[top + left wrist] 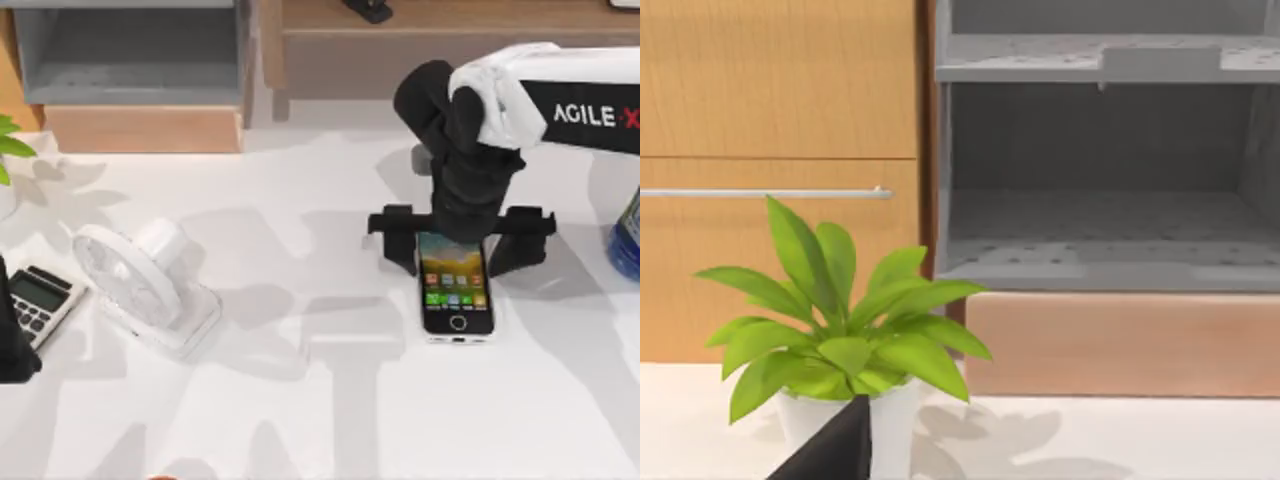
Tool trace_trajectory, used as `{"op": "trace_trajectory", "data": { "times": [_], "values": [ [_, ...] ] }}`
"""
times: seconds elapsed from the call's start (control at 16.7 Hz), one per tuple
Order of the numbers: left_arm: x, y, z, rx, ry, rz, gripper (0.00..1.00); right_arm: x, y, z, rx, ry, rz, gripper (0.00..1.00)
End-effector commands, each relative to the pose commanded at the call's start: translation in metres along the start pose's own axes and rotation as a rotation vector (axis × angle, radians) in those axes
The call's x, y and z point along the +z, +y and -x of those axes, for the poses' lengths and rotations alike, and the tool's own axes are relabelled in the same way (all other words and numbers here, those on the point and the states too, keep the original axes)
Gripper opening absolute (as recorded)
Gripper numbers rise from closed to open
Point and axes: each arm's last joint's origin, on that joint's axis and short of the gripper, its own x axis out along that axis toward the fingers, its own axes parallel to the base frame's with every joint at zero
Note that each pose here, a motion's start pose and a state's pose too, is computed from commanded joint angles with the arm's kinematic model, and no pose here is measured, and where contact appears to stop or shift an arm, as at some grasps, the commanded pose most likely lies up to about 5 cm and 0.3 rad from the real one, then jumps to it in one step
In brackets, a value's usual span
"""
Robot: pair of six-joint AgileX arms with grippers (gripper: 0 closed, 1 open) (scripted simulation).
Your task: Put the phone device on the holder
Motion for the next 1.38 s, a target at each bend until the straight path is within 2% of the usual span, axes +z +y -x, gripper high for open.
{"op": "trace_trajectory", "data": {
  "times": [0.3,0.36,0.72,0.96,1.08,1.2,1.38],
  "values": [
    [0.000,0.000,0.000,0.000,0.000,0.000,1.00,0.000,0.000,0.000,0.000,0.000,0.000,0.00],
    [0.000,0.000,0.000,0.000,0.000,0.000,1.00,0.000,-0.002,0.020,-0.011,-0.035,0.003,0.00],
    [0.000,0.000,0.000,0.000,0.000,0.000,1.00,0.000,-0.002,0.039,-0.012,-0.033,0.003,0.00],
    [0.000,0.000,0.000,0.000,0.000,0.000,1.00,0.000,-0.002,0.038,-0.013,-0.030,0.002,0.00],
    [0.000,0.000,0.000,0.000,0.000,0.000,1.00,0.008,-0.005,0.054,0.028,-0.086,0.010,0.00],
    [0.000,0.000,0.000,0.000,0.000,0.000,1.00,0.021,-0.016,0.084,0.098,-0.189,0.024,0.00],
    [0.000,0.000,0.000,0.000,0.000,0.000,1.00,0.043,-0.055,0.137,0.197,-0.396,0.048,0.00]
  ]
}}
